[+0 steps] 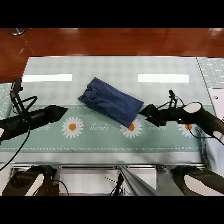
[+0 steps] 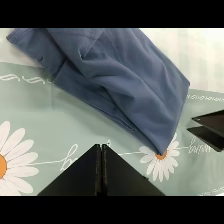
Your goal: Fold the shirts.
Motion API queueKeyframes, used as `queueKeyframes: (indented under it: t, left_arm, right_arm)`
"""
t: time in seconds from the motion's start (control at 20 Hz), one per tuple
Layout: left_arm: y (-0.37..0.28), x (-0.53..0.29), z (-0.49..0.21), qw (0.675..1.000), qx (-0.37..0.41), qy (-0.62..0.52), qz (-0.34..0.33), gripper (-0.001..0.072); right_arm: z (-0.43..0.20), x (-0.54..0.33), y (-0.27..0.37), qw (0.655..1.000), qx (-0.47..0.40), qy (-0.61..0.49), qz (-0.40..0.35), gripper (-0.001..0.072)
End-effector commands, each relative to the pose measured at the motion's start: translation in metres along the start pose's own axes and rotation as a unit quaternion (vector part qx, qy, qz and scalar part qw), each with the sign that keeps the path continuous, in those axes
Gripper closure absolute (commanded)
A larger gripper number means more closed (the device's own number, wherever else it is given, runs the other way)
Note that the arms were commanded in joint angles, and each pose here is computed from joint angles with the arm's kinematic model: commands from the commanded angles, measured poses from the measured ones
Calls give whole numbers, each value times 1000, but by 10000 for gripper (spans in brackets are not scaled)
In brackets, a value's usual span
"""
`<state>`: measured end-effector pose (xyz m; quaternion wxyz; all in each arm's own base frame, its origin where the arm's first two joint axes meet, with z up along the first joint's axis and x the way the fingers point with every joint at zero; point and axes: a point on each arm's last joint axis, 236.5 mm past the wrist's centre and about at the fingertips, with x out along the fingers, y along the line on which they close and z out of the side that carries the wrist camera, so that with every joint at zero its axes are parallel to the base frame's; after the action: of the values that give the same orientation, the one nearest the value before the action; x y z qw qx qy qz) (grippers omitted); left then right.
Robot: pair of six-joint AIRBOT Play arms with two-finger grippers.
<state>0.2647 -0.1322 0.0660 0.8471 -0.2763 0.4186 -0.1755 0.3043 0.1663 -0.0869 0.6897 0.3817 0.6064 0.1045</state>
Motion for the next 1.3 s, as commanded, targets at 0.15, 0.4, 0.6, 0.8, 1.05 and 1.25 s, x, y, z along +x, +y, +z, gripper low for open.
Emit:
queueKeyframes:
  t: [0.15, 0.4, 0.6, 0.8, 1.05, 1.25]
  left_arm:
    - [1, 1, 0, 1000, -2, 1, 1, 680]
    - [2, 3, -1, 1000, -4, 4, 3, 680]
    - [2, 3, -1, 1000, -3, 4, 3, 680]
    - [2, 3, -1, 1000, -3, 4, 3, 680]
    - [2, 3, -2, 1000, -4, 8, 2, 680]
    - [2, 3, -2, 1000, -3, 7, 2, 680]
  right_arm:
    - [5, 58, 43, 996, -52, 68, 11, 107]
    - [22, 53, 104, 981, -174, 75, 45, 690]
    - [75, -22, 167, 950, -312, 28, -18, 690]
    - [105, -128, 224, 912, -399, -46, -85, 690]
    - [129, -234, 213, 928, -339, -118, -103, 690]
    - [139, -319, 146, 953, -214, -168, -135, 691]
